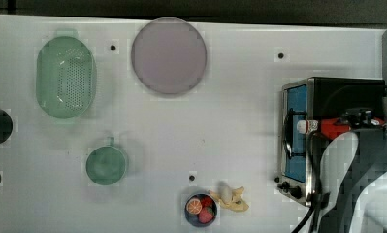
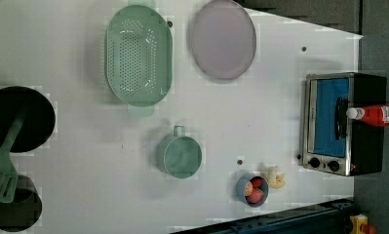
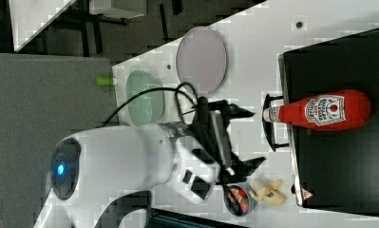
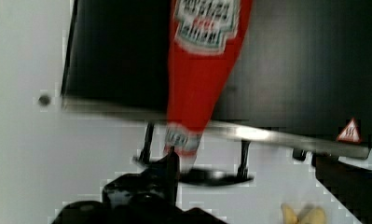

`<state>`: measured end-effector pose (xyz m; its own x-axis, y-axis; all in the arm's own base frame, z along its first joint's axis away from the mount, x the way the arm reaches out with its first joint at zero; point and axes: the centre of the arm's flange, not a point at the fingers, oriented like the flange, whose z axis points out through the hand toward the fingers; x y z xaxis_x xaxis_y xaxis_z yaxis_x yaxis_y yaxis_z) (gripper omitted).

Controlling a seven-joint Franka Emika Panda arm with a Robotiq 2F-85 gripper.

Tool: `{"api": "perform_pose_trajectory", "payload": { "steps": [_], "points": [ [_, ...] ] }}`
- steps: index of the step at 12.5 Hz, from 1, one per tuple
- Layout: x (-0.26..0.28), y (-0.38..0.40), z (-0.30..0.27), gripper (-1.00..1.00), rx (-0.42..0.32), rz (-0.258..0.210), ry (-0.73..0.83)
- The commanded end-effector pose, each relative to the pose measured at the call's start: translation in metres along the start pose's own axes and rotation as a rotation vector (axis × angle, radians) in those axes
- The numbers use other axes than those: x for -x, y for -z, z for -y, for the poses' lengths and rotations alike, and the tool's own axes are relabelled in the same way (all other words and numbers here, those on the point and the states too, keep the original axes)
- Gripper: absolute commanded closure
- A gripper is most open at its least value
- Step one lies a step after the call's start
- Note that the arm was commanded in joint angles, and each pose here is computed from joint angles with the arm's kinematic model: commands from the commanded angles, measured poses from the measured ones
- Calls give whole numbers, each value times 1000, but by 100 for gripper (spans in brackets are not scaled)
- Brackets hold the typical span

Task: Pick Ketchup from oven and place it on table.

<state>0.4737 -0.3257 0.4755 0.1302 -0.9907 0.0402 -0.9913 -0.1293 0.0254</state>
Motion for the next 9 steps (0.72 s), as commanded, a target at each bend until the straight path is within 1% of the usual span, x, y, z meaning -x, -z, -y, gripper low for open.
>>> {"api": "perform_pose_trajectory", "payload": {
  "steps": [1,3,5,6,9],
  "points": [
    [-36,4,11,-100,-22,-79,-52],
    [-56,-13,13,-100,-38,-90,-102],
    [-71,-37,14,-100,-66,-86,-155],
    [-76,-50,15,-100,-66,-81,-173],
    [-84,-85,13,-100,-32,-55,-207]
  ]
}}
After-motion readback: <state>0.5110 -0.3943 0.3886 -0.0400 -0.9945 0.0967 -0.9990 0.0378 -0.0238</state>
